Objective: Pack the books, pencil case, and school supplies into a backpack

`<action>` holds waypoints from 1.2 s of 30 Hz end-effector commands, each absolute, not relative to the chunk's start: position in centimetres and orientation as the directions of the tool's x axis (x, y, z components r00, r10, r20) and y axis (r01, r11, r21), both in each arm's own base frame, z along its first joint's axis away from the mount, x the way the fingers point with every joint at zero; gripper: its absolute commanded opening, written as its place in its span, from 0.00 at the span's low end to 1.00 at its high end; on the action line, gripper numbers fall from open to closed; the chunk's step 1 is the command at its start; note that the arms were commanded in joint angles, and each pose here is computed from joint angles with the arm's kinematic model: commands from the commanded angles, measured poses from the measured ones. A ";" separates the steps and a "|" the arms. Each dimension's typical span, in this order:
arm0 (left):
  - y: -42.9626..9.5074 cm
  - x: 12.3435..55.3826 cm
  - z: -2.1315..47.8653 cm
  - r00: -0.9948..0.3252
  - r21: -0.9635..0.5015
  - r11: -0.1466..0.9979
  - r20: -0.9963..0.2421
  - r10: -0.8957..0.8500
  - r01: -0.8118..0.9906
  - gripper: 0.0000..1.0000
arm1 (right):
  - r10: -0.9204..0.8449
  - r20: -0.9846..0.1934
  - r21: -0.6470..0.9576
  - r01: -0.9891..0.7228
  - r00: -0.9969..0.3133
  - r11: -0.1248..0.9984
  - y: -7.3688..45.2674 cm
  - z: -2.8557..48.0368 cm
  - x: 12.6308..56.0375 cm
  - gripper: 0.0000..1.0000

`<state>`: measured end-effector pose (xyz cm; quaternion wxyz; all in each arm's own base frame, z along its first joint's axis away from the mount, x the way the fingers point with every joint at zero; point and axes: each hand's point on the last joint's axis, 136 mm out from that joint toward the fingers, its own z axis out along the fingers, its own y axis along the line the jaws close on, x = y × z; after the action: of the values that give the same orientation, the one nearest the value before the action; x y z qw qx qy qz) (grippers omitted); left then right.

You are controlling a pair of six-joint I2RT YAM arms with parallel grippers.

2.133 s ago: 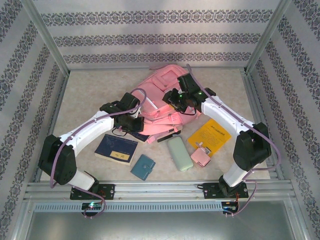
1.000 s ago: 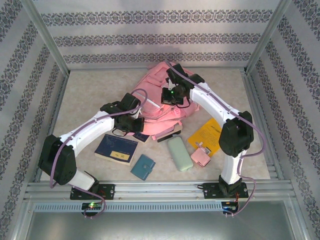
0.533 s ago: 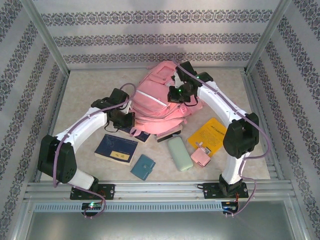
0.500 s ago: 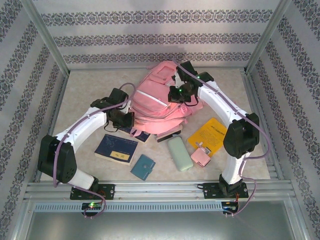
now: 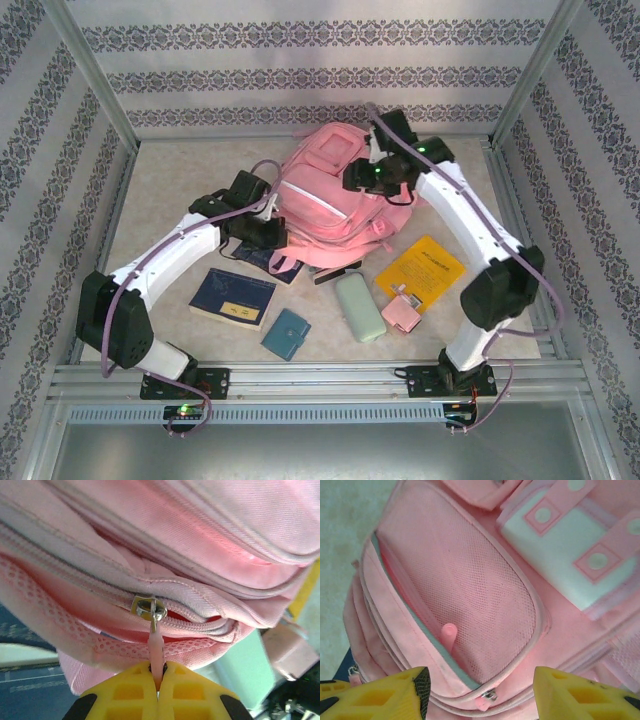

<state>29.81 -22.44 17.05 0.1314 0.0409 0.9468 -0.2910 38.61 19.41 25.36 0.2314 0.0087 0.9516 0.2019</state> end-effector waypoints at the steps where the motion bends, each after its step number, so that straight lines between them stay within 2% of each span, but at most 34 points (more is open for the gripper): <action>1: -24.9 31.2 22.3 -0.925 -0.628 0.746 -0.377 -0.043 0.221 0.00 | 0.179 -0.417 0.395 0.000 -0.891 0.919 17.2 26.9 36.3 0.58; 6: -27.8 31.4 24.9 -0.914 -0.653 0.704 -0.405 -0.011 0.281 0.00 | 0.297 -0.355 0.430 0.128 -0.886 0.894 15.6 27.3 33.8 0.60; 9: -30.2 30.9 25.0 -0.909 -0.639 0.694 -0.412 0.056 0.332 0.00 | 0.427 -0.277 0.501 0.250 -0.861 0.829 14.0 27.1 32.6 0.59; 13: -32.9 29.6 24.2 -0.894 -0.603 0.685 -0.416 0.167 0.408 0.00 | 0.613 -0.068 0.627 0.444 -0.788 0.640 12.4 25.2 31.4 0.59; 18: -34.8 28.0 22.8 -0.866 -0.539 0.688 -0.403 0.297 0.486 0.00 | 0.644 0.081 0.636 0.537 -0.761 0.554 13.0 22.7 29.5 0.60; 23: -35.6 27.8 22.3 -0.856 -0.527 0.683 -0.404 0.324 0.507 0.00 | 0.694 0.263 0.630 0.664 -0.670 0.403 13.4 20.2 27.9 0.63; 28: -36.0 27.9 22.5 -0.848 -0.528 0.672 -0.411 0.334 0.520 0.00 | 0.747 0.307 0.648 0.704 -0.590 0.290 13.5 18.7 28.8 0.63; 36: -36.3 27.7 22.4 -0.840 -0.528 0.659 -0.411 0.354 0.536 0.00 | 0.795 0.259 0.678 0.690 -0.548 0.255 12.7 17.8 31.2 0.52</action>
<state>27.75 -35.33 20.41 0.1137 0.2189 0.9164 -0.3152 29.52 13.14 17.43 0.0389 0.4587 0.8030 0.3785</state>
